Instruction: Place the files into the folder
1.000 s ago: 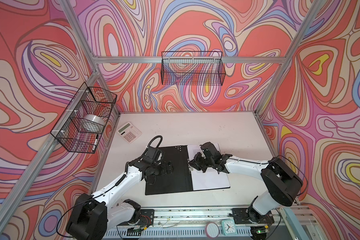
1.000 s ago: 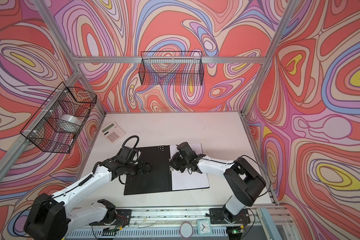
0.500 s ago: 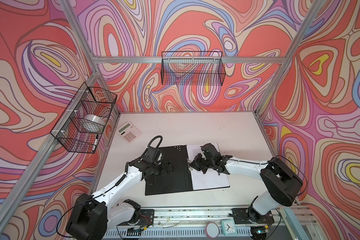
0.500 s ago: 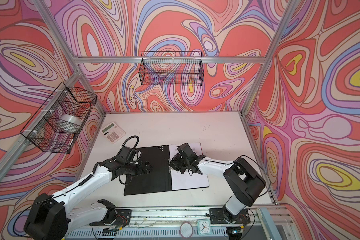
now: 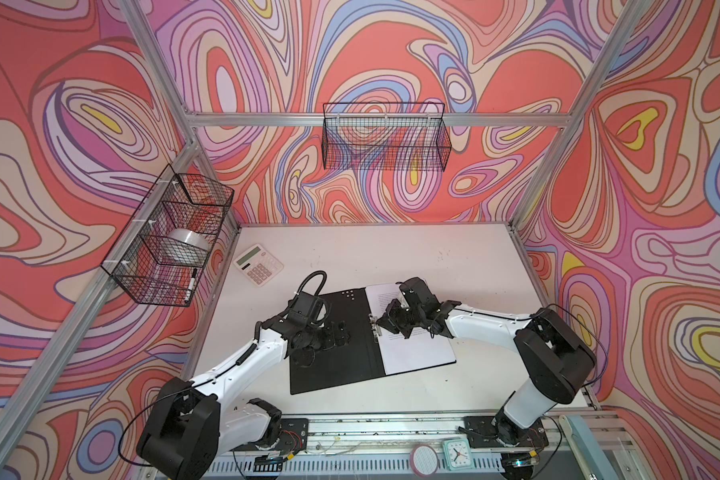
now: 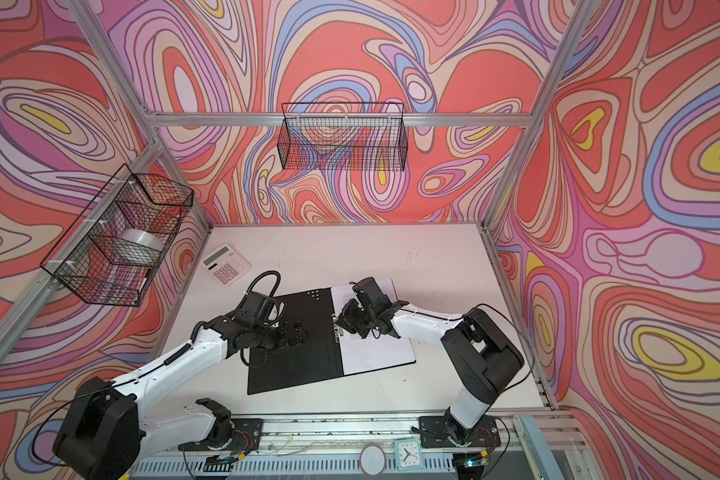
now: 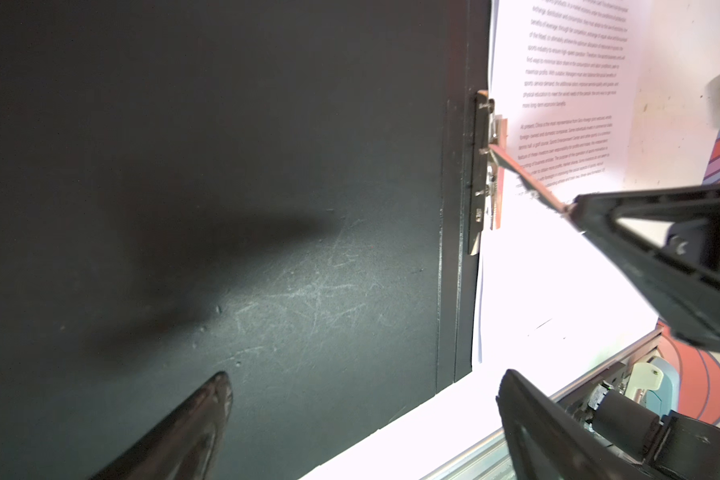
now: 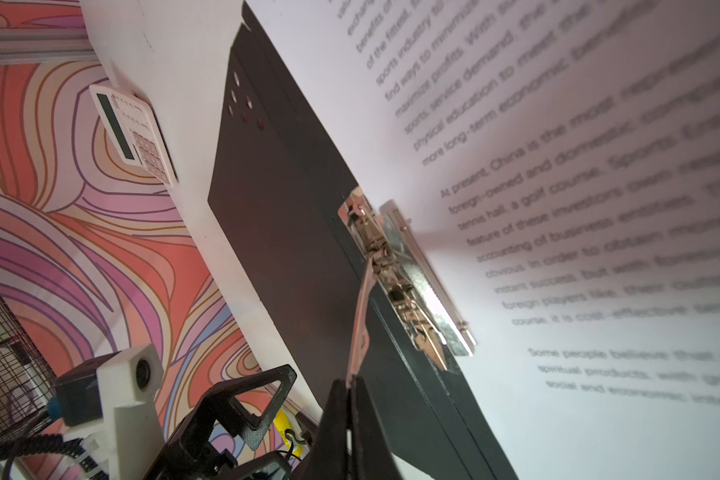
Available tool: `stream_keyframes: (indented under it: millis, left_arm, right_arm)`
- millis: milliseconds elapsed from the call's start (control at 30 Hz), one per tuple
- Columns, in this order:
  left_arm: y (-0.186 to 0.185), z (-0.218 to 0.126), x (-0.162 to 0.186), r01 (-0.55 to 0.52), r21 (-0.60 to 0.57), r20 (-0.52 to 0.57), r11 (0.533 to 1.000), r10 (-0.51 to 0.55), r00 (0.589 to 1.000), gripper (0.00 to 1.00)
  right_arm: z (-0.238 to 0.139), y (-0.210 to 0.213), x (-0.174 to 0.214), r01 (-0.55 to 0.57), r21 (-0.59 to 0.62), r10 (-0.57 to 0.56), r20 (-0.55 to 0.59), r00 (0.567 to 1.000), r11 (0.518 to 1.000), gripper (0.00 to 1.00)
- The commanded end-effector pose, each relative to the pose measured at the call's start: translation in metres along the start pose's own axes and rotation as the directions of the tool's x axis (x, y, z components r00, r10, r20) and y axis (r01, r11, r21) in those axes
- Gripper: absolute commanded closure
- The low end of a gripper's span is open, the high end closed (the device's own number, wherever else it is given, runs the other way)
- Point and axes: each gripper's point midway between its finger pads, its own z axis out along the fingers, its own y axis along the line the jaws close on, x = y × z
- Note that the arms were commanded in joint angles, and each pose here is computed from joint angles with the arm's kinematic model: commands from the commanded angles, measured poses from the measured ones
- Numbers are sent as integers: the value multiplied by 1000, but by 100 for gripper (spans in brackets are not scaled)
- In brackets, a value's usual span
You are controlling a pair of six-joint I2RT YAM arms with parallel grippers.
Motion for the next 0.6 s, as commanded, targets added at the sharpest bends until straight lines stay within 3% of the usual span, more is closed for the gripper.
stream_keyframes:
  millis: [0, 567]
  left_arm:
    - [-12, 0, -10, 13, 33, 9, 999, -13, 1000, 0]
    - [-25, 28, -31, 62, 54, -20, 997, -61, 998, 0]
  right_arm:
    - [-11, 17, -17, 95, -20, -95, 9, 995, 995, 100]
    - [-10, 1, -59, 214, 68, -210, -57, 976, 974, 100]
